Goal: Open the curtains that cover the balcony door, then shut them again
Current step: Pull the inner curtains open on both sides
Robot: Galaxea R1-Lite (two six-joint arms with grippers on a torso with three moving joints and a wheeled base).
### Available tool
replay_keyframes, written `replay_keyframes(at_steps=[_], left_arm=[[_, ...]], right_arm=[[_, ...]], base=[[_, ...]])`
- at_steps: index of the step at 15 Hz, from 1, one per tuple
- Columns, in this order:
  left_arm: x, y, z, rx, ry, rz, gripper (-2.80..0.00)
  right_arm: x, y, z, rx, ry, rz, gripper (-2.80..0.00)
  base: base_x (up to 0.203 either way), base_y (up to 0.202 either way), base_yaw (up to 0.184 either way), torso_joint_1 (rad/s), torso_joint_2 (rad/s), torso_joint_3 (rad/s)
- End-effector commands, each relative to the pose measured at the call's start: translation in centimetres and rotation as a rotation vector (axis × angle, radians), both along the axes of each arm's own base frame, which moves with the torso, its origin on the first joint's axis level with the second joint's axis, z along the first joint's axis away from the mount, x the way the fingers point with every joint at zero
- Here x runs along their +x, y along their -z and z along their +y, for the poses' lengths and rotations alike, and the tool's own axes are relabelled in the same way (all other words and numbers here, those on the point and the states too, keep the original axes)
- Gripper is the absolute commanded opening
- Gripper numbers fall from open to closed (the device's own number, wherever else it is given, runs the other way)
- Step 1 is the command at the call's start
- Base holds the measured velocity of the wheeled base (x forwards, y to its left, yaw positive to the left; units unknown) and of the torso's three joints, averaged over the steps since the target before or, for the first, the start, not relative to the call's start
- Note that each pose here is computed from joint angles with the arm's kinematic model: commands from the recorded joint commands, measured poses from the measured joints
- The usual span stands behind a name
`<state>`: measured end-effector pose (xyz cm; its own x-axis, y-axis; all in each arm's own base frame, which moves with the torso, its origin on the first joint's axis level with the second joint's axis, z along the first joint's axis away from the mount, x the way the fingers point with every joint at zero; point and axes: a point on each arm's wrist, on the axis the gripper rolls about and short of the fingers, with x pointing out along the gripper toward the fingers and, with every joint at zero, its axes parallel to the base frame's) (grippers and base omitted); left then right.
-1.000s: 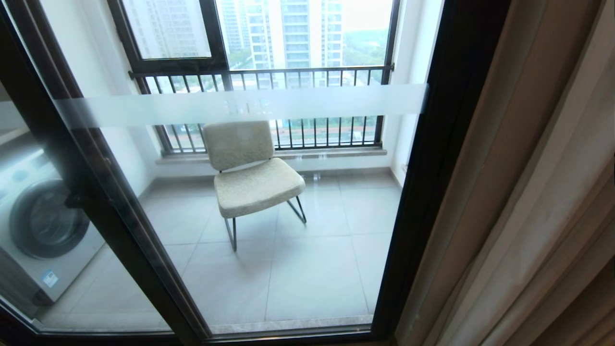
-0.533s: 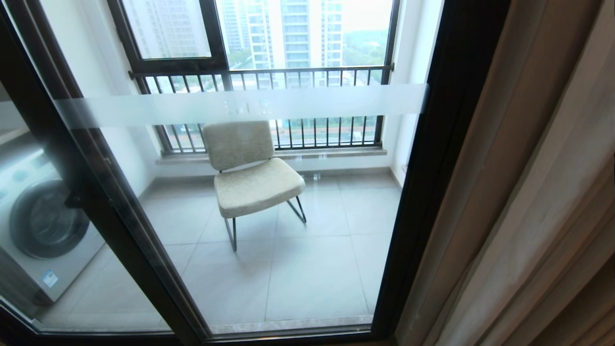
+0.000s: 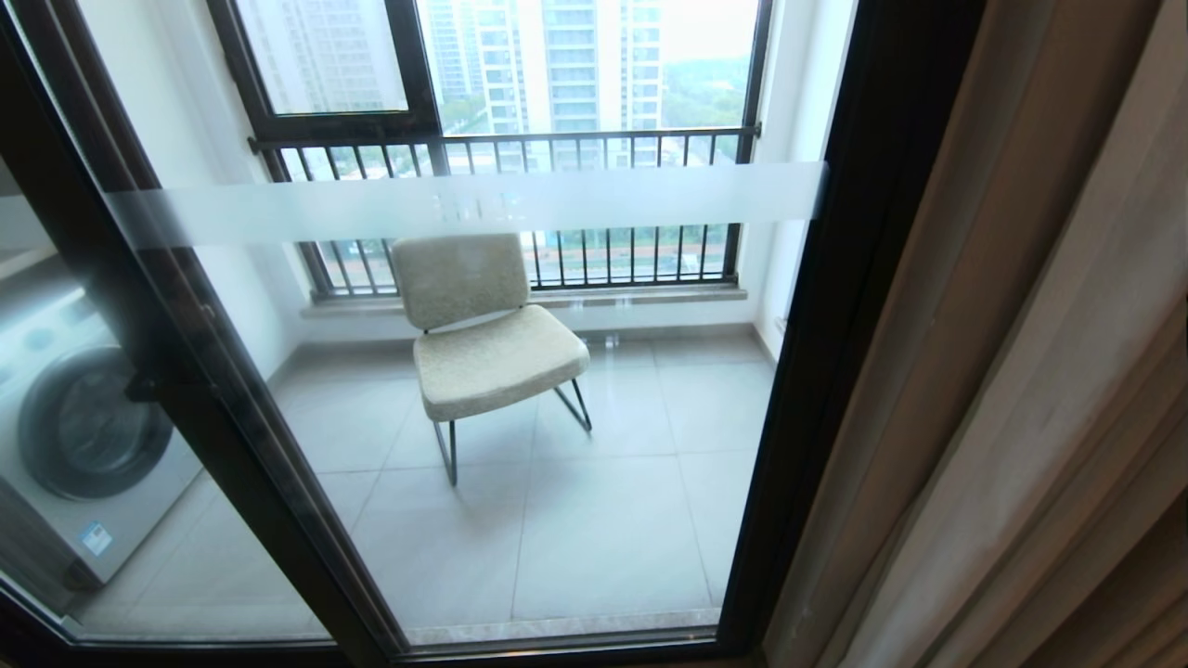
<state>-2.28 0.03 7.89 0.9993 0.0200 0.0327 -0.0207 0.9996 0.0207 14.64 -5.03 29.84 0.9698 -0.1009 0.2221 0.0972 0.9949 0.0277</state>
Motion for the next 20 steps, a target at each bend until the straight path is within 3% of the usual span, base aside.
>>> replay_keyframes(at_steps=[1, 7, 8, 17, 20], left_arm=[[0.0, 0.0, 0.0, 0.0, -0.001, -0.001, -2.8], [0.0, 0.0, 0.0, 0.0, -0.001, -0.001, -2.8], [0.0, 0.0, 0.0, 0.0, -0.001, -0.001, -2.8], [0.0, 0.0, 0.0, 0.0, -0.001, -0.001, -2.8], [0.0, 0.0, 0.0, 0.0, -0.001, -0.001, -2.8]], right_arm=[[-1.5, 0.0, 0.6, -0.01, -0.003, -0.025, 0.0], [-5.7, 2.8, 2.2, -0.063, 0.007, 0.009, 0.0], [-6.7, 3.4, 2.6, -0.078, 0.006, 0.016, -2.8], [-10.9, 9.9, 4.6, -0.134, -0.006, 0.101, -2.8], [-12.9, 13.8, 5.0, -0.13, -0.027, 0.129, -2.8]], base=[[0.0, 0.0, 0.0, 0.0, 0.0, 0.0], [0.0, 0.0, 0.0, 0.0, 0.0, 0.0], [0.0, 0.0, 0.0, 0.0, 0.0, 0.0], [0.0, 0.0, 0.0, 0.0, 0.0, 0.0], [0.0, 0.0, 0.0, 0.0, 0.0, 0.0]])
